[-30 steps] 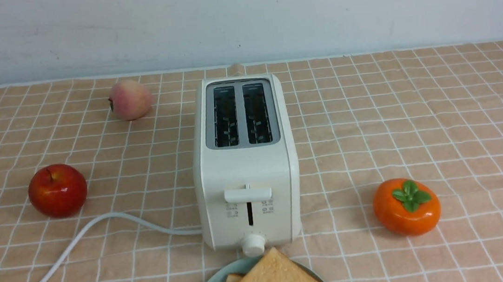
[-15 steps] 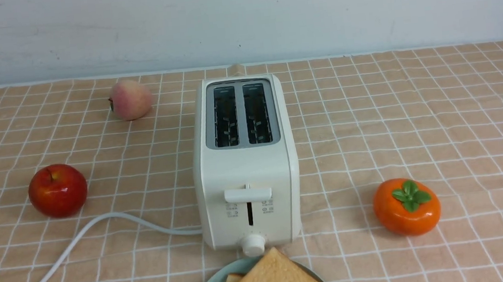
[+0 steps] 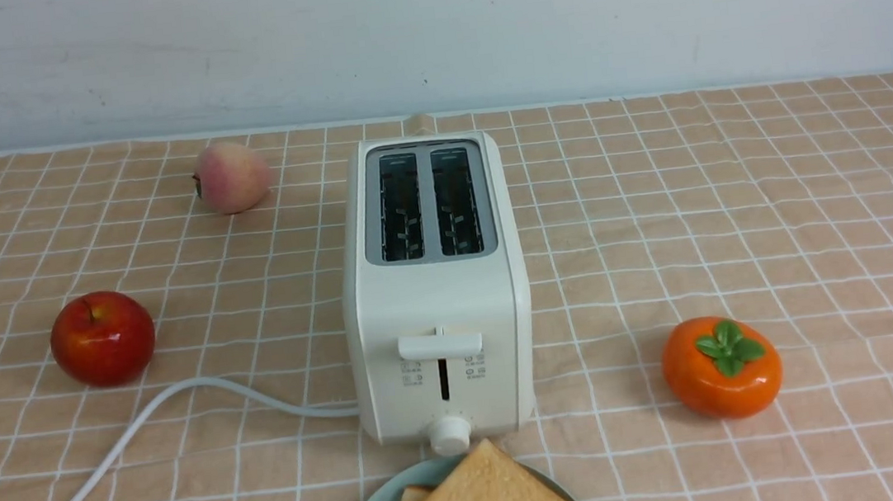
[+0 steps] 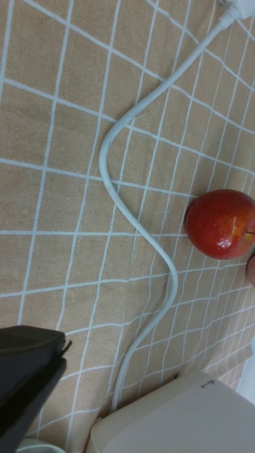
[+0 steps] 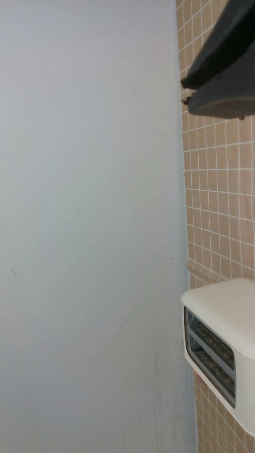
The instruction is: Take toasted bread from bread machine on light coffee tablecloth place on plate.
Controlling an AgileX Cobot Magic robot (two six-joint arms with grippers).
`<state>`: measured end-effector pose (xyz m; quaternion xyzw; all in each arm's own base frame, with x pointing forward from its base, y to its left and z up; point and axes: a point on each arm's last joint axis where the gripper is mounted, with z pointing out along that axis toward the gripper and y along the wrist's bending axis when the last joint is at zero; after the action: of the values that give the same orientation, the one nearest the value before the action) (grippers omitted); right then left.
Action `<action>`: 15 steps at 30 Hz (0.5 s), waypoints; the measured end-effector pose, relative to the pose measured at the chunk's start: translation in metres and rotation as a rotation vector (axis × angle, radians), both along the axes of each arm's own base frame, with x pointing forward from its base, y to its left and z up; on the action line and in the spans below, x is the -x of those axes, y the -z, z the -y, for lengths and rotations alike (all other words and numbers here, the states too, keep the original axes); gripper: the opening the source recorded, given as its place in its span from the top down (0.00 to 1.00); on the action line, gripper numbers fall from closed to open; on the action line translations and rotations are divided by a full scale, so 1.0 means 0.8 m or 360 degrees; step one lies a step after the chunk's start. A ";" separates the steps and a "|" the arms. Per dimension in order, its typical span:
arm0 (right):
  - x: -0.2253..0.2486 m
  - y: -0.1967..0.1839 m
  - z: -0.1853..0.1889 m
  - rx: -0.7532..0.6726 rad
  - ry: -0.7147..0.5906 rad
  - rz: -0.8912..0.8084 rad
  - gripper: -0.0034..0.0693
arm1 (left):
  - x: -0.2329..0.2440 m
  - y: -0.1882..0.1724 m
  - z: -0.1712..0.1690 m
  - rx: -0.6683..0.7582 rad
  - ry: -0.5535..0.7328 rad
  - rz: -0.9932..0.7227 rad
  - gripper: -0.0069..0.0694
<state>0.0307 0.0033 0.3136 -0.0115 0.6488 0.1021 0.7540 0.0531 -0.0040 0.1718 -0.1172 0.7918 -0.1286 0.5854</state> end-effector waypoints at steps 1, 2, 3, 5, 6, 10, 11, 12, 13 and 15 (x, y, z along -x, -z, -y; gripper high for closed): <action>0.000 0.000 0.000 0.0016 0.0006 0.0001 0.90 | 0.000 0.000 0.000 0.0000 0.0000 0.0000 0.91; -0.001 0.002 0.001 0.0038 0.0015 -0.0003 0.90 | 0.000 0.000 0.000 0.0000 0.0000 0.0000 0.91; -0.001 0.004 0.001 0.0053 0.0022 -0.0013 0.90 | 0.000 0.000 0.000 0.0000 0.0000 0.0000 0.91; -0.003 0.009 0.001 0.0064 0.0029 -0.0034 0.90 | 0.000 0.000 0.000 0.0000 0.0000 0.0000 0.91; -0.006 0.020 0.001 0.0073 0.0050 -0.0081 0.89 | 0.000 0.000 0.000 0.0000 0.0000 0.0000 0.91; -0.021 0.076 0.003 0.0113 0.0161 -0.0291 0.89 | 0.000 0.000 0.000 0.0000 0.0000 0.0000 0.90; -0.024 0.091 0.004 0.0124 0.0182 -0.0343 0.89 | 0.000 0.000 0.000 0.0000 0.0000 0.0000 0.90; -0.025 0.109 0.005 0.0138 0.0213 -0.0397 0.88 | 0.000 0.000 0.000 0.0000 0.0000 0.0000 0.90; -0.026 0.117 0.005 0.0143 0.0218 -0.0422 0.88 | 0.000 0.000 0.000 0.0000 0.0000 0.0000 0.90; -0.029 0.160 0.008 0.0159 0.0272 -0.0584 0.88 | 0.000 0.000 0.000 0.0000 0.0000 0.0000 0.90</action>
<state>0.0538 -0.0029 0.1860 0.0251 0.7782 0.0059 0.6275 0.0531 -0.0040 0.1718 -0.1172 0.7918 -0.1286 0.5854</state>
